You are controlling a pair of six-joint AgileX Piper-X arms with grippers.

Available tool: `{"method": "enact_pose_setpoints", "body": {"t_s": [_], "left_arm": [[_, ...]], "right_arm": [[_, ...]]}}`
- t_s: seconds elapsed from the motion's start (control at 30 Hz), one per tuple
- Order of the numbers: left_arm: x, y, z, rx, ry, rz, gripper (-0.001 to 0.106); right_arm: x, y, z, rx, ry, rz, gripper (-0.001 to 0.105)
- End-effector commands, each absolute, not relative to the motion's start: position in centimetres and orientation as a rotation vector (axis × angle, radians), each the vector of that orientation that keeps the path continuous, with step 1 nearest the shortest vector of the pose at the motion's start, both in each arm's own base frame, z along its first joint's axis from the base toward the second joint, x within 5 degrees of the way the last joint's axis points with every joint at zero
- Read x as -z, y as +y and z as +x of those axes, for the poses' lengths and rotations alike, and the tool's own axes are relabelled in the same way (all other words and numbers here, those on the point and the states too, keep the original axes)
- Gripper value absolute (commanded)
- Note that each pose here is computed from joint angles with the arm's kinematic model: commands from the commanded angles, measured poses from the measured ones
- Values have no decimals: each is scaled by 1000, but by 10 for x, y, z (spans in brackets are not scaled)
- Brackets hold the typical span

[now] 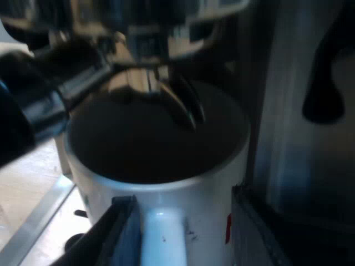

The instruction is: Place mug into machine

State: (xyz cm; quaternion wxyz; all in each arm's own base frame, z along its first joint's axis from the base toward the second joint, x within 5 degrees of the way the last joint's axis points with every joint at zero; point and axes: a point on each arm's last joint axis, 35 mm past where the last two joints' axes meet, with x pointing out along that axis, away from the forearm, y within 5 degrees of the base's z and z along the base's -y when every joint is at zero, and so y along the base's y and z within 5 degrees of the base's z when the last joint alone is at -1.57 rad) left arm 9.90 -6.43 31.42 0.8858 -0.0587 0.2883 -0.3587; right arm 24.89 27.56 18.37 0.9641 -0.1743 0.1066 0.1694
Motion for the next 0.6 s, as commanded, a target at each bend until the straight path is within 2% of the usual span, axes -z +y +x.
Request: {"method": "enact_pose_setpoints", "body": {"t_s": [0.03, 0.4, 0.6], "left_arm": [[-317, -65, 99, 754, 587, -124, 79], [-317, -65, 99, 754, 587, -124, 79], [-317, -65, 99, 754, 586, -124, 79]], "right_arm": [[-191, 271, 237, -364, 216, -375, 40], [-216, 259, 186, -431, 153, -349, 40], [-239, 253, 160, -469, 91, -300, 40]]}}
